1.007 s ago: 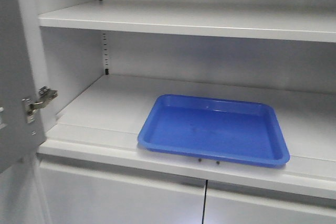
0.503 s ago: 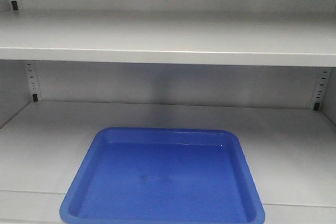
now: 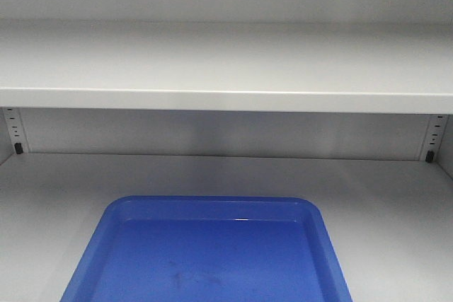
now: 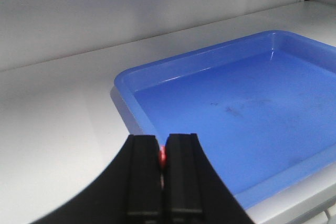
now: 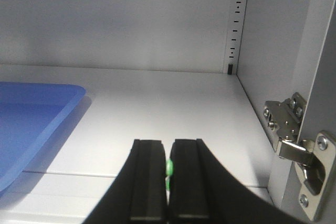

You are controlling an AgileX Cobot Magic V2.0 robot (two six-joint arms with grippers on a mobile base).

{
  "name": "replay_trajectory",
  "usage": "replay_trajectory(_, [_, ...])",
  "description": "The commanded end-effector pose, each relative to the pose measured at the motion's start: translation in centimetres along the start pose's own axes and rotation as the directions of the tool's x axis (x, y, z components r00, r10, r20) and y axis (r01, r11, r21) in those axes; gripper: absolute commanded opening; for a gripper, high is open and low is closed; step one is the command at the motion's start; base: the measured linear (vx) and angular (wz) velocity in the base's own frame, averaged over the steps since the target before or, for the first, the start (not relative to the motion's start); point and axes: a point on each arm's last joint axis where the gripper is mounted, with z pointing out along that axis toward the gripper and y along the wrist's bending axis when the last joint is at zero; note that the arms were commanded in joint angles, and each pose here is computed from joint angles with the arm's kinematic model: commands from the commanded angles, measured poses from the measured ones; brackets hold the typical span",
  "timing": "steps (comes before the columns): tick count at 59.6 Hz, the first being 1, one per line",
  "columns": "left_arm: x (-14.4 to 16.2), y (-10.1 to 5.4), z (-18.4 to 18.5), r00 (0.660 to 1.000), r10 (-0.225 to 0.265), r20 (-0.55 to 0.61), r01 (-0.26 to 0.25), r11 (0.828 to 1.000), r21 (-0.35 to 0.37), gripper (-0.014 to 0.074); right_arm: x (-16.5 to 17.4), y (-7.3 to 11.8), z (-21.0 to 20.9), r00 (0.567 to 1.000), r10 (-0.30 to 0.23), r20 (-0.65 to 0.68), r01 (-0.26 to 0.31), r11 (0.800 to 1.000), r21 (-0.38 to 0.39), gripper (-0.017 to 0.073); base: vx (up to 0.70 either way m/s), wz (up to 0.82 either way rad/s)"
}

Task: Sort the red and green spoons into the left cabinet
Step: 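Approach the open cabinet shelf holding the blue tray, then extend both grippers with the spoons toward the blue tray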

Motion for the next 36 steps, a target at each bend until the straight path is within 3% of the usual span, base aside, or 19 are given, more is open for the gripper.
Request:
replay_trajectory(1, [-1.18,0.32,-0.11,0.998,-0.031,0.058,0.033,0.999,-0.030,0.0000,-1.59,0.03,-0.25,0.995,-0.016,0.095,0.016,1.000,-0.002,-0.0004,0.03,-0.04])
replay_trajectory(36, [-1.16,0.17,-0.10,0.998,-0.030,0.056,0.031,0.999,-0.016,0.0000,-1.59,0.03,-0.25,0.995,-0.016,0.095,0.017,1.000,-0.002,-0.0004,0.00,0.00])
